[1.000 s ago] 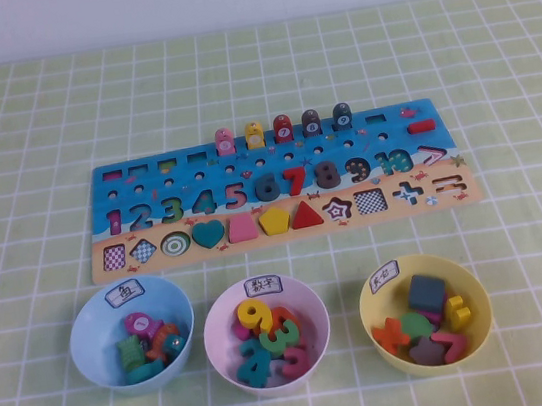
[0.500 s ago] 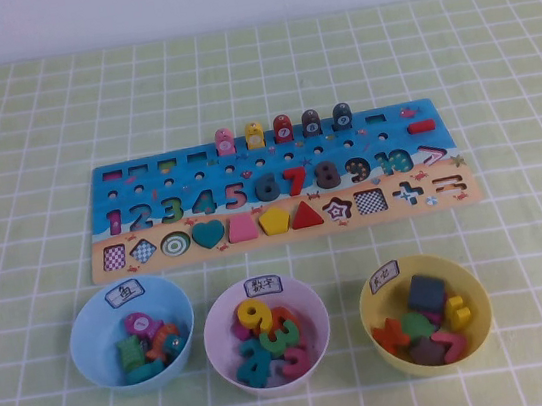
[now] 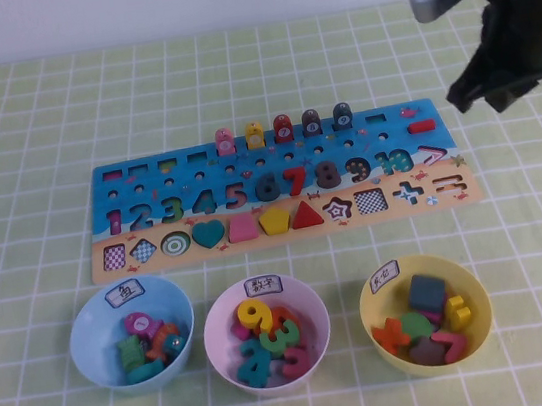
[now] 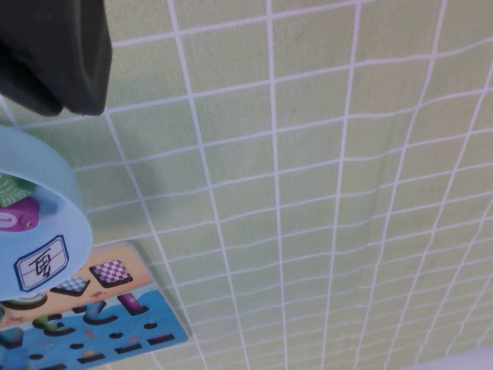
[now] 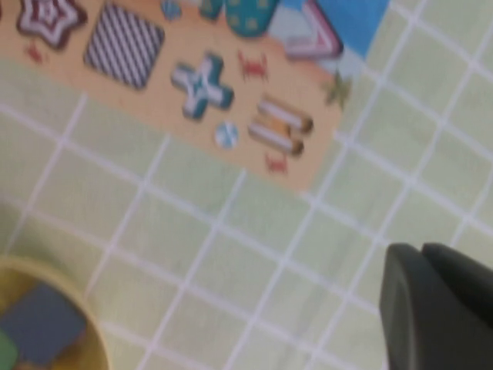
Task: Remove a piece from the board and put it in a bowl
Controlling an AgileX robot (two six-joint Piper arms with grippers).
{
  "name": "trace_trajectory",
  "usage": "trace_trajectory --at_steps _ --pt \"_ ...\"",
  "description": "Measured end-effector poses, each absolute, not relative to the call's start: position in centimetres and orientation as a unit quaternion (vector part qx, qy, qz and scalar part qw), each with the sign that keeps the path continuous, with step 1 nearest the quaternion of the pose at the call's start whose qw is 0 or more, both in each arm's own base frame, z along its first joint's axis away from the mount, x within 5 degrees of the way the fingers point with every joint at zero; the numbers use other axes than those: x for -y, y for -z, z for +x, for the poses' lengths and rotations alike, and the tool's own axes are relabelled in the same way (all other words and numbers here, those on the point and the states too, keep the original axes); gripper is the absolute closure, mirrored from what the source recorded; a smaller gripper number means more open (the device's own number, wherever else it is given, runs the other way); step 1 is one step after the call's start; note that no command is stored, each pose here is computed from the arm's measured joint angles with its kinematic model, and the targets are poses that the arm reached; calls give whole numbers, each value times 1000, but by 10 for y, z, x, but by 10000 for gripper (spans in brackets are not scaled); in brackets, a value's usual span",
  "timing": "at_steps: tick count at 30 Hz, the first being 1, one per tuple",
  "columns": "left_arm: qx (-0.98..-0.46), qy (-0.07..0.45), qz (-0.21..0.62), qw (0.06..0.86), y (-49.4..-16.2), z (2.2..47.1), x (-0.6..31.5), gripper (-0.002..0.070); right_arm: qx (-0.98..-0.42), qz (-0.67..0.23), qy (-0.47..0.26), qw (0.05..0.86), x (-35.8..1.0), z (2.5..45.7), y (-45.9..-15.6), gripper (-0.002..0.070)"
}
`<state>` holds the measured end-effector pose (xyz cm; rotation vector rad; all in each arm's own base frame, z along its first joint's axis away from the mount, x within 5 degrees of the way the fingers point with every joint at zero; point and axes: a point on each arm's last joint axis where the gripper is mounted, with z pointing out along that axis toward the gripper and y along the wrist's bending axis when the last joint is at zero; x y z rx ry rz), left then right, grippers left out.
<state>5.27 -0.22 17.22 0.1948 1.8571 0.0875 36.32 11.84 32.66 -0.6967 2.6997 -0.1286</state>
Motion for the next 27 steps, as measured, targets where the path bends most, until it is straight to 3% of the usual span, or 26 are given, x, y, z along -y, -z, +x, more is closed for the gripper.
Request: trace_trajectory --at_steps 14,17,22,27 --pt "-799 -38 84 594 -172 53 2 679 -938 -261 7 226 -164 440 -311 675" --pt "-799 -38 84 594 -172 53 2 679 -936 -261 -1 236 -169 451 -308 586" --pt "-799 -38 84 594 -172 53 2 679 -937 -255 -44 236 -180 459 -297 347" --pt "-799 -38 84 594 -172 53 2 679 -934 -225 -73 268 -189 473 -283 293"
